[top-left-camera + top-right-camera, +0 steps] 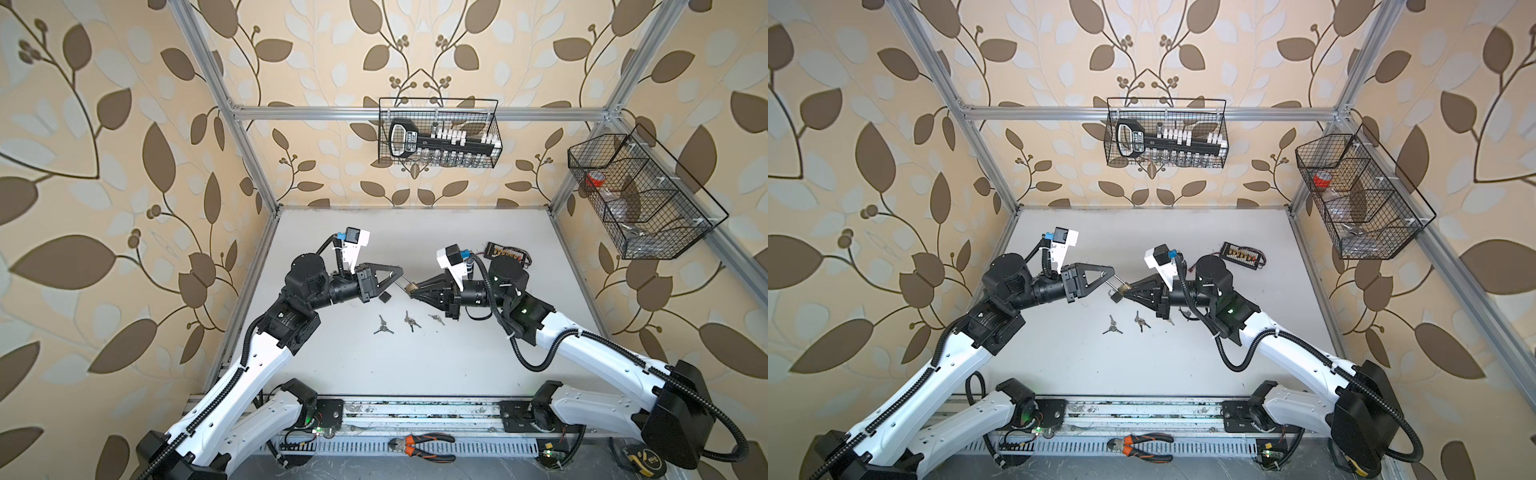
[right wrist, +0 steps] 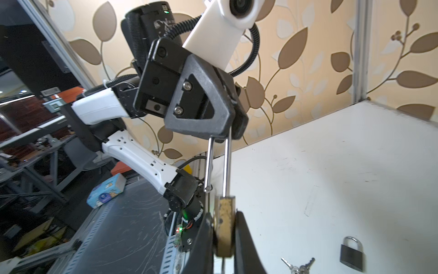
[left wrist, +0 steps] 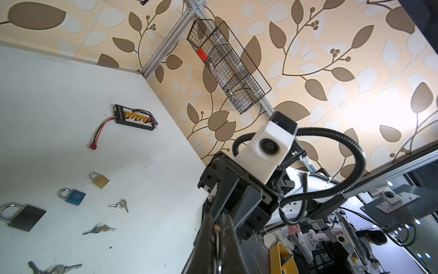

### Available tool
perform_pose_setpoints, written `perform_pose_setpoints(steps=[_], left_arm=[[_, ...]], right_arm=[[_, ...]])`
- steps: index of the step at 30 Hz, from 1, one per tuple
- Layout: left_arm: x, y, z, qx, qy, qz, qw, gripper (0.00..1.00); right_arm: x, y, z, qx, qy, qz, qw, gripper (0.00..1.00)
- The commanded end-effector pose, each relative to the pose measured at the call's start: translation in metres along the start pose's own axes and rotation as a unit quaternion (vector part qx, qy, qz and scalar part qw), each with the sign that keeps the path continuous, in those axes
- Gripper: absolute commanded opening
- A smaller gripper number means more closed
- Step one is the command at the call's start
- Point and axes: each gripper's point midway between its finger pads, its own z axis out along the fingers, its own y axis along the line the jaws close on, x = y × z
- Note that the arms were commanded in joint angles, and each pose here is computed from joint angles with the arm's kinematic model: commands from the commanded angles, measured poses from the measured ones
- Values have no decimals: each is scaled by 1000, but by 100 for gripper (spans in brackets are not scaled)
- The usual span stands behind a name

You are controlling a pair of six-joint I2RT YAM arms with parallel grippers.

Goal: Lock with the key

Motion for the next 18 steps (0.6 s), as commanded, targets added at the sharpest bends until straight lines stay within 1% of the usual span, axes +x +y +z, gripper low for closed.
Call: perform_pose_setpoints(steps=[1,4,8,12,18], left_arm=[[-17,-46,-5,71,-9,60,996,0],[-14,-63,-9,99,9,76,992,0],[-7,-74,-11,115,24,85,989,0],[4,-73,-6,115,37,86,989,0],[20,-63,4,103,53,84,990,0]], right_arm=[[-19,54,-3,-133,7,-25,991,0],[-25,69,-9,-166,4,-31,986,0],[-39,84,-17,-187,-15,-45,981,0],[-53,94,-21,-197,-30,-55,978,0],[-62,113,-16,-221,-36,-64,972,0]])
